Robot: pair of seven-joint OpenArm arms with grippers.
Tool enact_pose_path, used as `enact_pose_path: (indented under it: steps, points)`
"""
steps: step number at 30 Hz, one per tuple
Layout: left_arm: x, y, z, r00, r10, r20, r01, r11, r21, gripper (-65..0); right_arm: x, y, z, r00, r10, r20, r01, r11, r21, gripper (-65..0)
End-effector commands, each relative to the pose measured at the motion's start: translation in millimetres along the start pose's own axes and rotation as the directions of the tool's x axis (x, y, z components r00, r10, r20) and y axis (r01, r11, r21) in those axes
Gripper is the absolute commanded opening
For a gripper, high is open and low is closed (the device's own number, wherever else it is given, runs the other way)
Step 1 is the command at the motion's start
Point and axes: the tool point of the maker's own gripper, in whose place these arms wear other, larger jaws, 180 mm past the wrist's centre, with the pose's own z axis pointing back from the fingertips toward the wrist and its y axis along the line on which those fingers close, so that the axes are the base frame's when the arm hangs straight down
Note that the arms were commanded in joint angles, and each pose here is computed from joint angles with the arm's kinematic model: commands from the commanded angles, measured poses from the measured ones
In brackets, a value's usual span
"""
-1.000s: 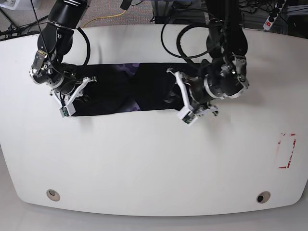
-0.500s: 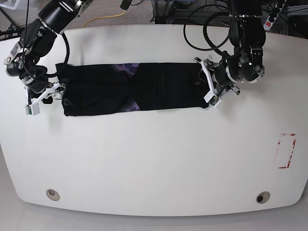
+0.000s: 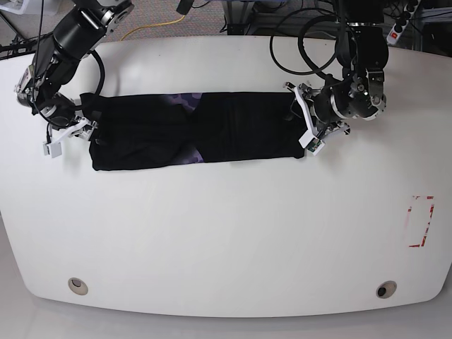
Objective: Fold the T-shirt properly
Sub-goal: 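Pull the strip with both grippers, straightening it along the table, then fold the strip ends toward each other with both grippers into a bundle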
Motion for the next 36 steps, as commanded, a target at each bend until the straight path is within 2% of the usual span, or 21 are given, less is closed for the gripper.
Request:
enact_pose_path:
  steps: [1, 5, 8, 12, 13, 14, 15, 18, 21, 24, 29, 32, 36]
  points:
    - [5, 2, 3, 1.0, -0.015, 0.014, 0.015, 1.0, 0.008, -42.5, 10, -1, 3, 1.0, 0.013, 0.02, -0.013, 1.0, -0.001, -12.5]
    - [5, 2, 3, 1.0, -0.014, 0.014, 0.014, 1.0, 0.009, -42.5, 1, 13, -10, 0.999, 0.032, -0.014, -0.031, 0.999, 0.031, -12.8]
    - [4, 3, 3, 1.0, -0.007, 0.011, 0.007, 1.0, 0.01, -42.5, -1, 20, -14, 0.999, 0.042, -0.023, -0.041, 0.998, 0.047, -21.1]
    - [4, 3, 3, 1.0, -0.007, 0.01, 0.006, 1.0, 0.011, -42.5, -2, 29, -22, 1.0, 0.027, 0.0, -0.027, 0.997, 0.069, -47.9]
    - [4, 3, 3, 1.0, -0.007, 0.01, 0.006, 1.0, 0.011, -42.5, -1, 29, -22, 1.0, 0.028, 0.004, -0.028, 0.997, 0.069, -56.9]
    - [4, 3, 3, 1.0, -0.007, 0.01, 0.006, 1.0, 0.011, -42.5, 0, 29, -21, 1.0, 0.029, 0.008, -0.03, 0.997, 0.068, -63.1]
    - [5, 3, 3, 1.0, -0.007, 0.011, 0.007, 1.0, 0.012, -42.5, 1, 29, -21, 1.0, 0.029, 0.01, -0.03, 0.997, 0.068, -65.0]
    - [7, 2, 2, 1.0, -0.005, 0.016, 0.005, 1.0, 0.009, -42.5, 7, 30, -18, 0.999, 0.044, 0.026, -0.046, 0.997, 0.063, -65.0]
    - [3, 1, -2, 1.0, 0.005, 0.004, -0.005, 1.0, 0.001, -42.5, 26, 34, 1, 0.988, 0.132, 0.078, -0.133, 0.991, 0.015, -65.0]
    - [0, 3, -10, 0.998, 0.068, -0.008, -0.068, 0.998, 0.002, -42.5, 37, 42, 26, 0.968, 0.223, 0.119, -0.219, 0.975, -0.045, -65.0]
    - [5, -1, -28, 0.991, 0.135, -0.014, -0.135, 0.99, -0.028, -42.5, 43, 52, 49, 0.95, 0.295, 0.1, -0.284, 0.952, -0.11, -65.0]
    - [8, -6, -39, 0.987, 0.162, -0.023, -0.163, 0.985, -0.056, -42.5, 43, 67, 54, 0.939, 0.327, 0.104, -0.315, 0.942, -0.116, -65.0]
    - [18, -16, -50, 0.983, 0.185, -0.016, -0.186, 0.978, -0.092, -42.5, 46, 100, 51, 0.906, 0.407, 0.116, -0.398, 0.913, -0.088, -65.0]
